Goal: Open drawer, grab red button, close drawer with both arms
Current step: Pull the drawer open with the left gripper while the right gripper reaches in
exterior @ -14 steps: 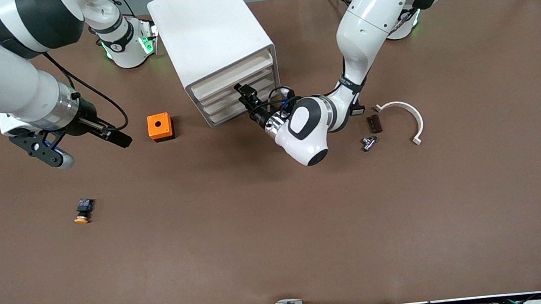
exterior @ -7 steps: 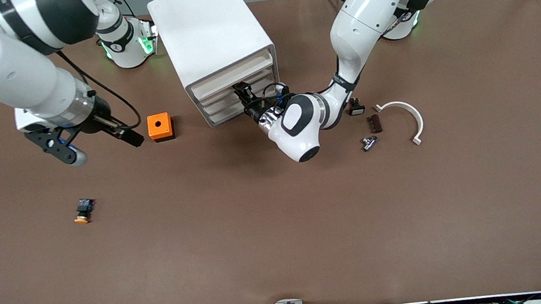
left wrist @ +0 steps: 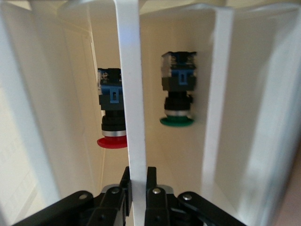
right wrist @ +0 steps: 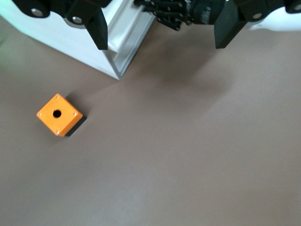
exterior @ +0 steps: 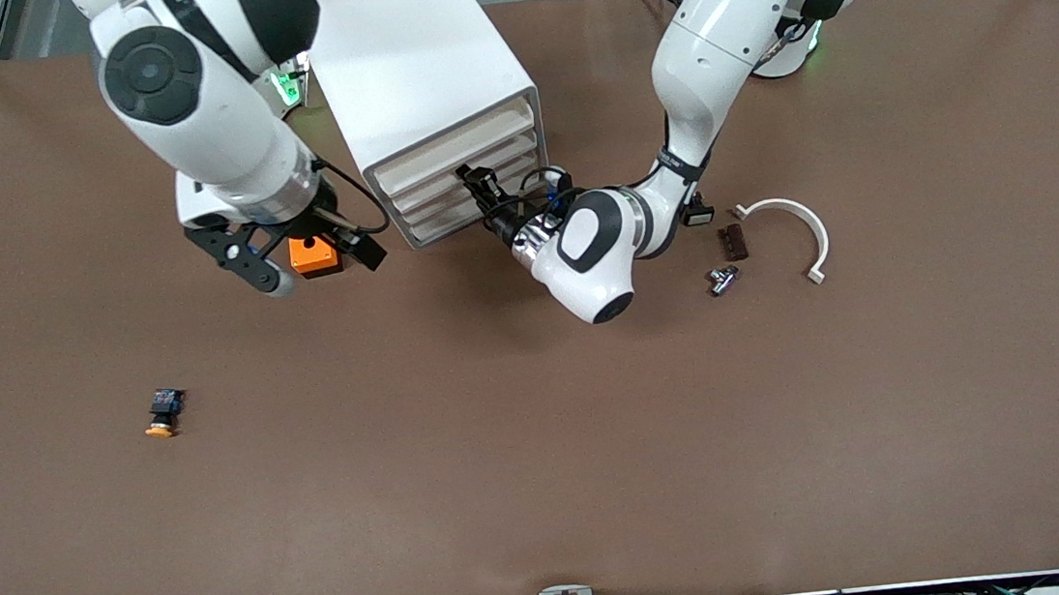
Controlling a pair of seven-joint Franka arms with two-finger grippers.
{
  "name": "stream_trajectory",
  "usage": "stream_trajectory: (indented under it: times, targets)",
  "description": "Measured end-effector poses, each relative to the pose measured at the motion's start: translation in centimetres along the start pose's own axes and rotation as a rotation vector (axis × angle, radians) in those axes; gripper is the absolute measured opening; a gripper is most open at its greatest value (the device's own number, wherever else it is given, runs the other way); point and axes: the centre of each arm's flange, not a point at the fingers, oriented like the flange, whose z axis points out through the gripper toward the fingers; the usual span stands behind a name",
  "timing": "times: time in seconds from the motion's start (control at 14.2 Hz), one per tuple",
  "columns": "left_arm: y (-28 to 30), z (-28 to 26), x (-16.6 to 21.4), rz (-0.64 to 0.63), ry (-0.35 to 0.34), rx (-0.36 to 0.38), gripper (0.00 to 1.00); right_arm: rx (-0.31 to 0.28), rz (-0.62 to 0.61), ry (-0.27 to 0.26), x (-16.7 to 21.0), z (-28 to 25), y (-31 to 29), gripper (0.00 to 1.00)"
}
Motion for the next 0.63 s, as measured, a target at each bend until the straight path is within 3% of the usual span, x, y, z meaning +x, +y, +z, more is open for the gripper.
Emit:
stream_trajectory:
  times: [0.35,0.63]
  targets:
    - [1.1,-9.3,0.7,0.049,-0.13,-0.026,0.14,0.002,0.064,0.004,-3.5,1.0,-1.6,1.0]
    - [1.6,-12.1,1.0,0.135,-0.173,-0.043,0.14,0.001,0.102,0.007,-6.5,1.5,-2.5,1.0]
